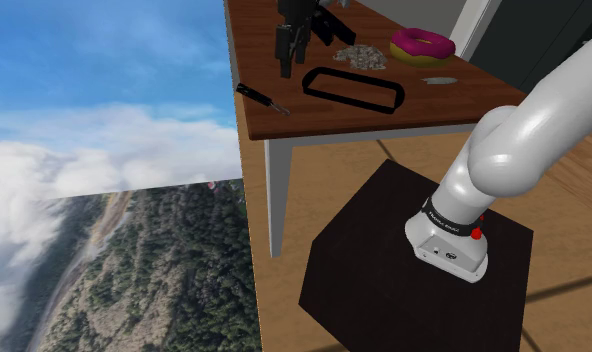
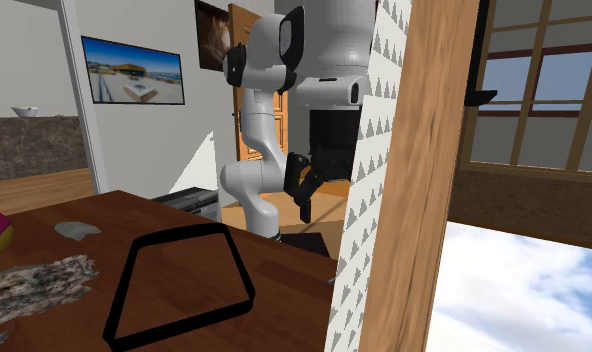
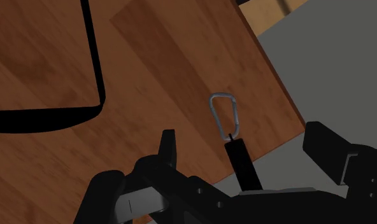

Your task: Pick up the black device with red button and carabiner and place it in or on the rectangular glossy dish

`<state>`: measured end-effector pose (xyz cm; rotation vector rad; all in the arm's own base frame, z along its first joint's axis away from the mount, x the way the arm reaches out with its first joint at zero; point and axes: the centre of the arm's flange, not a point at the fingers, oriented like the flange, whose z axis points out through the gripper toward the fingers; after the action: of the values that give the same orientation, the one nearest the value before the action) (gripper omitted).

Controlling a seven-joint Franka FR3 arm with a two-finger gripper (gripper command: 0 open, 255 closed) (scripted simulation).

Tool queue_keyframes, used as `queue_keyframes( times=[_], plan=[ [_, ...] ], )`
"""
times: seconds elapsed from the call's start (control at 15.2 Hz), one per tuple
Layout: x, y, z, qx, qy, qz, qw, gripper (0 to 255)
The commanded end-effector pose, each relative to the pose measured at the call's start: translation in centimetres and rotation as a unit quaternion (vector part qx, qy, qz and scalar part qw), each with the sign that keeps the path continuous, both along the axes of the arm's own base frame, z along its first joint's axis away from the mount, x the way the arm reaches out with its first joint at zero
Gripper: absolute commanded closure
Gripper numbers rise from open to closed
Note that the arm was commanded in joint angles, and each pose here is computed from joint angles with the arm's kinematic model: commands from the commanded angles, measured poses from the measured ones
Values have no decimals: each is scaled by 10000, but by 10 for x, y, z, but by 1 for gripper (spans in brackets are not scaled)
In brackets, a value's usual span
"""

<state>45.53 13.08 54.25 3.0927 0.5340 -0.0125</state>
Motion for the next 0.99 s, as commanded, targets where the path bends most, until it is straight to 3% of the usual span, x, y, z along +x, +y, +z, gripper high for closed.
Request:
queue_keyframes(
  times=[0.0, 0.07, 0.66, 0.73, 0.92],
  plan=[
    [0, 0, 0, 0, 0, 0, 10000, 0],
    [0, 0, 0, 0, 0, 0, 10000, 255],
    [0, 0, 0, 0, 0, 0, 10000, 255],
    [0, 0, 0, 0, 0, 0, 10000, 0],
    [-4, -1, -38, 286, -531, 821, 9948, 0]
  ],
)
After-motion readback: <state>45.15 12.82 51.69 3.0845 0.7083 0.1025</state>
